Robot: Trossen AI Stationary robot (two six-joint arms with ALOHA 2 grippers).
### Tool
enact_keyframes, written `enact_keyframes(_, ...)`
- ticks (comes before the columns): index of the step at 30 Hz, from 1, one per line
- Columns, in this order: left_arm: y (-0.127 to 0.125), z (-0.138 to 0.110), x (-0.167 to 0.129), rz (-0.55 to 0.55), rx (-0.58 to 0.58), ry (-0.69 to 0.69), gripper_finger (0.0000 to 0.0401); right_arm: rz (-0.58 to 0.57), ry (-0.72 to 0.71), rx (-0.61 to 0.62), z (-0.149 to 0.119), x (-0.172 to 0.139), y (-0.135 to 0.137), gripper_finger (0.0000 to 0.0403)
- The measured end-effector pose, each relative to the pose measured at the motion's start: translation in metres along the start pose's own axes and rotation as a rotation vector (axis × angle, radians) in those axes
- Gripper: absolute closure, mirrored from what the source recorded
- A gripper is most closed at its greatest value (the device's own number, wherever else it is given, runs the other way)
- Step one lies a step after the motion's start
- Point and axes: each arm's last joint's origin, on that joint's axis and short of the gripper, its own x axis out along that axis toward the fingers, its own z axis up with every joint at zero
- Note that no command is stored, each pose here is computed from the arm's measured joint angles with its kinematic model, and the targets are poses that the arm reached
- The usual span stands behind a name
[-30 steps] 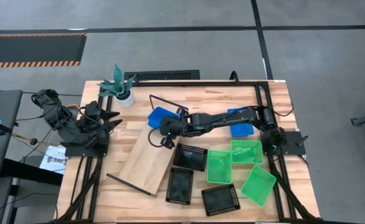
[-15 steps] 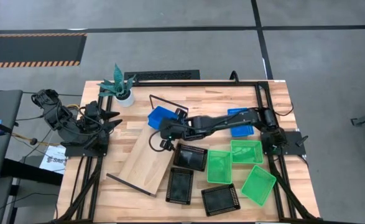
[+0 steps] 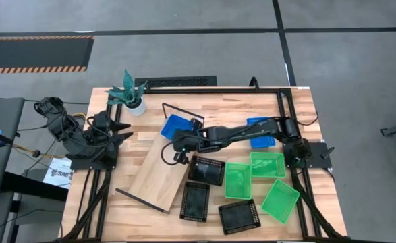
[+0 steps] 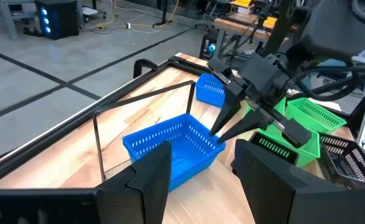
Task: Stack baskets on shelf by color
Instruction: Stack the top blue bin on top of the blue bin on the shelf, then stack the blue bin on top of the blue bins on the shelf
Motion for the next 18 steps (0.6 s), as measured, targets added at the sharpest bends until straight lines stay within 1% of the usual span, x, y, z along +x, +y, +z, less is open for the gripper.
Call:
enact_keyframes(3, 0.0, 0.0, 0.0, -0.007, 0.001, 0.006, 0.0232, 0.005, 0.016, -0.011, -0.004, 0.003, 0.003, 0.0322)
enact_keyframes(7, 0.0, 0.0, 0.0, -0.014, 0.0, 0.011, 0.0232, 0.019, 0.001, -0.021, -0.003, -0.001, 0.008, 0.0327)
enact_keyframes(10, 0.0, 0.0, 0.0, -0.014, 0.006, 0.011, 0.0232, 0.031, -0.007, -0.045, -0.002, -0.013, 0.011, 0.0327)
enact_keyframes(12, 0.0, 0.0, 0.0, -0.014, 0.006, 0.011, 0.0232, 0.03, -0.003, -0.033, 0.0, -0.033, 0.011, 0.0327)
enact_keyframes(15, 0.0, 0.0, 0.0, -0.013, 0.008, 0.01, 0.0232, -0.028, 0.068, 0.033, -0.007, -0.06, 0.006, 0.0327)
enact_keyframes(18, 0.0, 0.0, 0.0, 0.001, 0.015, -0.001, 0.0232, -0.129, 0.246, 0.063, -0.027, -0.068, -0.004, 0.0325)
